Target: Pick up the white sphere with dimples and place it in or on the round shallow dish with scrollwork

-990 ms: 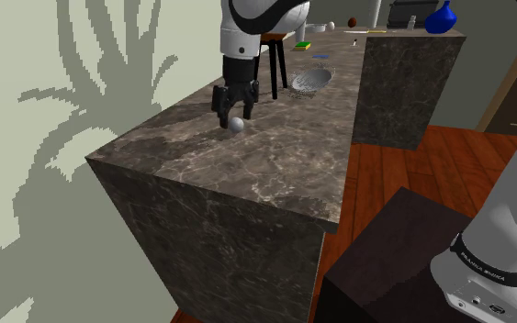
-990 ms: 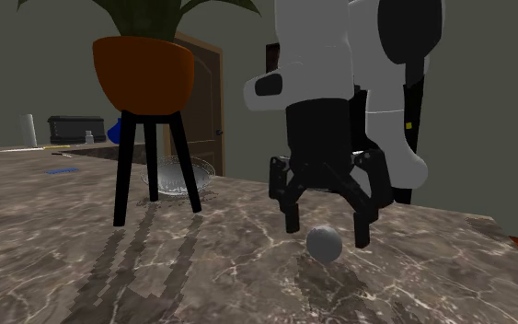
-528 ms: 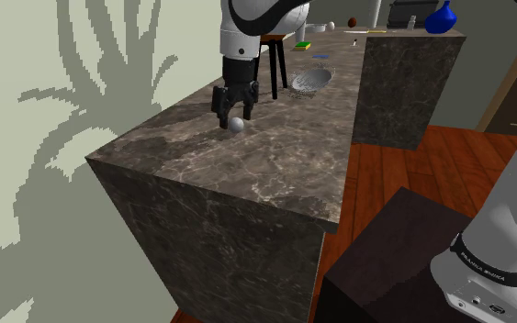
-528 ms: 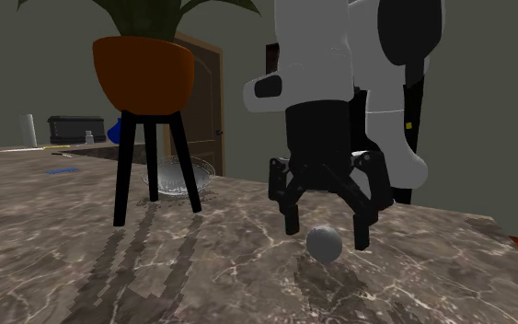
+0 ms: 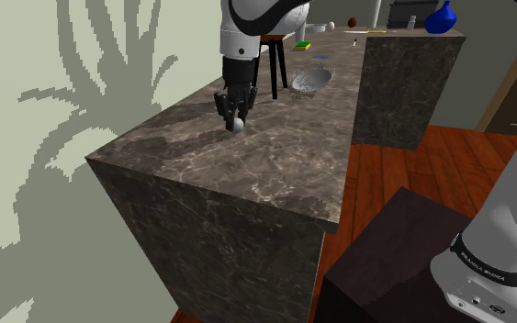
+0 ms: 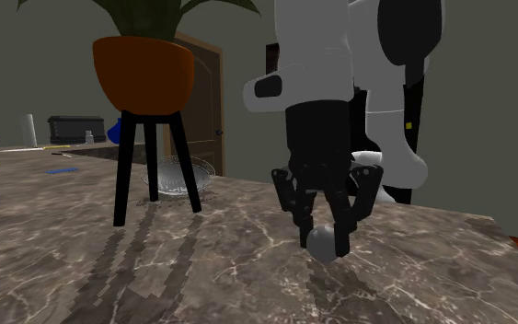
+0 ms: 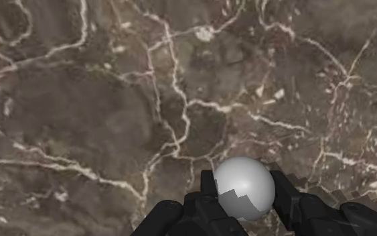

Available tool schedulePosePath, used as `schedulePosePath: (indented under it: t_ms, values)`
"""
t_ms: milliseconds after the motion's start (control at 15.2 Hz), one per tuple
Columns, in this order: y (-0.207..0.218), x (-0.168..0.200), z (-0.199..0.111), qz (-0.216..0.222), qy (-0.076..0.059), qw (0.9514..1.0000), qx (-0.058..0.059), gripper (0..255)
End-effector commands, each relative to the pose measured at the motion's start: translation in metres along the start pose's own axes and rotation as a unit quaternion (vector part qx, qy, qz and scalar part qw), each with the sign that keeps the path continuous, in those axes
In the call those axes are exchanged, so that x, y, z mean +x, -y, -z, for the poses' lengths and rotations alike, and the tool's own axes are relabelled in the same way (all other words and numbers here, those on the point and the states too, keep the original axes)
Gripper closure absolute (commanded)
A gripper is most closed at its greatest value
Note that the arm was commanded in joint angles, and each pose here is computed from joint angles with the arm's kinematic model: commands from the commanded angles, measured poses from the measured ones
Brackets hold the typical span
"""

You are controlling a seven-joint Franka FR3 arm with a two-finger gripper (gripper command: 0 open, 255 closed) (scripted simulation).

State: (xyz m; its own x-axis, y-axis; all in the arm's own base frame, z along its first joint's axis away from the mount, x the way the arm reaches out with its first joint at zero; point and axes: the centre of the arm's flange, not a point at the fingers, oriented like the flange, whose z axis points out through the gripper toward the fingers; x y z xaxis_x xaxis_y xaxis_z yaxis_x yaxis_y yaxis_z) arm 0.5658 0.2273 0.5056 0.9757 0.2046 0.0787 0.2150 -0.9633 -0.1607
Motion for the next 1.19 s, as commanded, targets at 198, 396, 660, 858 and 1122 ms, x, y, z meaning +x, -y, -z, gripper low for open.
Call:
schedulePosePath:
  t_ms: [198,396,660,858,1122]
  values:
    - [0.002,0.001,0.01,0.0,0.0,1.0,0.0,255]
    - [0.004,0.002,0.026,0.0,0.0,1.0,0.0,255]
    - [0.008,0.004,0.047,0.0,0.0,1.0,0.0,255]
    - [0.01,0.005,0.062,0.0,0.0,1.0,0.0,255]
    - [0.014,0.007,0.083,0.0,0.0,1.0,0.0,255]
